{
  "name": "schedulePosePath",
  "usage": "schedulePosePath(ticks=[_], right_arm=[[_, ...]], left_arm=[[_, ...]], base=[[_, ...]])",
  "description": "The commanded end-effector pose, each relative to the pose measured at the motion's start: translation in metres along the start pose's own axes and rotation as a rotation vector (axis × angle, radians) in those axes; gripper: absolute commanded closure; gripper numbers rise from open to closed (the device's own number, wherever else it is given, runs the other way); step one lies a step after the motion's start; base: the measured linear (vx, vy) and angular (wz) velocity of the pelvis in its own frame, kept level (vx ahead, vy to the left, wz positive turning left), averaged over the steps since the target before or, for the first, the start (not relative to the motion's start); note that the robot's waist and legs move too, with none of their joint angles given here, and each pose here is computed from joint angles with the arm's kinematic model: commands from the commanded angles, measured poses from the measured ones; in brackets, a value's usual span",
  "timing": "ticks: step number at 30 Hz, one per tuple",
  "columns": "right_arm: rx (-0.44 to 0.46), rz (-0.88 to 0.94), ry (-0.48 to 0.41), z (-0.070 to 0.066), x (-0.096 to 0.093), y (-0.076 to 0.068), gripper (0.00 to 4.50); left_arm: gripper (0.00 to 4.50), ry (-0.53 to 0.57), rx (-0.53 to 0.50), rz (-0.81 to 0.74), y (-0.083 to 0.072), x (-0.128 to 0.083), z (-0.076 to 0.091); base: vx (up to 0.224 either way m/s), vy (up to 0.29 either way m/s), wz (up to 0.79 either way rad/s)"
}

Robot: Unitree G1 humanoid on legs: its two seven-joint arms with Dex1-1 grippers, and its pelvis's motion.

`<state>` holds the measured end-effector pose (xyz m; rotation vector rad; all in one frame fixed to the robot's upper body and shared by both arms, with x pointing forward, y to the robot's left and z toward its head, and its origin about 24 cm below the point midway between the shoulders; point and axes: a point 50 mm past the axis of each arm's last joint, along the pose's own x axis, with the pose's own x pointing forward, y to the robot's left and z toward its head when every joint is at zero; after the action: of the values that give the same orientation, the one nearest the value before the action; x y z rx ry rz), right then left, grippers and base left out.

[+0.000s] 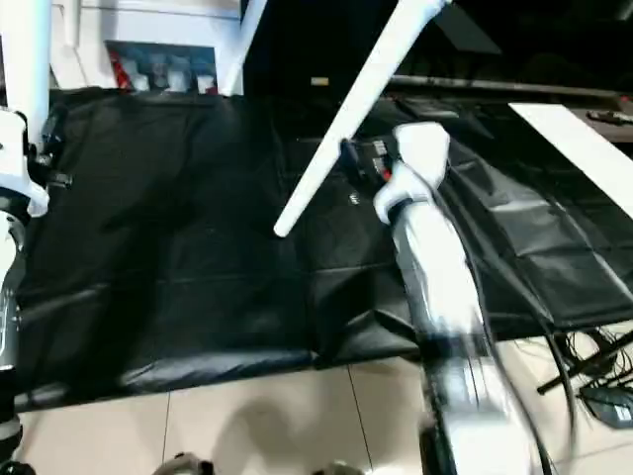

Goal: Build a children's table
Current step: Flip table

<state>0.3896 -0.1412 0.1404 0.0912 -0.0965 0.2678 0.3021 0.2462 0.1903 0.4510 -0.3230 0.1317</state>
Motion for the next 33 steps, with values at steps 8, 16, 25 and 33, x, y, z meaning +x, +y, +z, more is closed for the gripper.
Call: schedulePosePath(ticks=[8, 16, 25, 33], right_arm=[[0.089, 0.188, 0.048, -0.001, 0.018, 0.005, 0.53], [0.127, 0.223, 0.053, 0.001, 0.021, 0.004, 1.20], [0.160, 0.218, 0.027, 0.005, 0.024, 0.001, 2.05], [0.134, 0.271, -0.026, 0.012, 0.025, 0.007, 2.70]], left_arm=[[2.91, -0.039, 0.003, -0.025, -0.004, 0.002, 0.007], [2.91, -0.039, 0.015, -0.027, -0.002, 0.000, 0.007], [2.91, -0.038, 0.020, -0.030, -0.002, 0.000, 0.007], [2.91, -0.034, 0.019, -0.030, -0.003, -0.001, 0.005]], base=[[0.000, 0.000, 0.00], [0.000, 0.000, 0.00], [0.000, 0.000, 0.00], [0.000, 0.000, 0.00]])
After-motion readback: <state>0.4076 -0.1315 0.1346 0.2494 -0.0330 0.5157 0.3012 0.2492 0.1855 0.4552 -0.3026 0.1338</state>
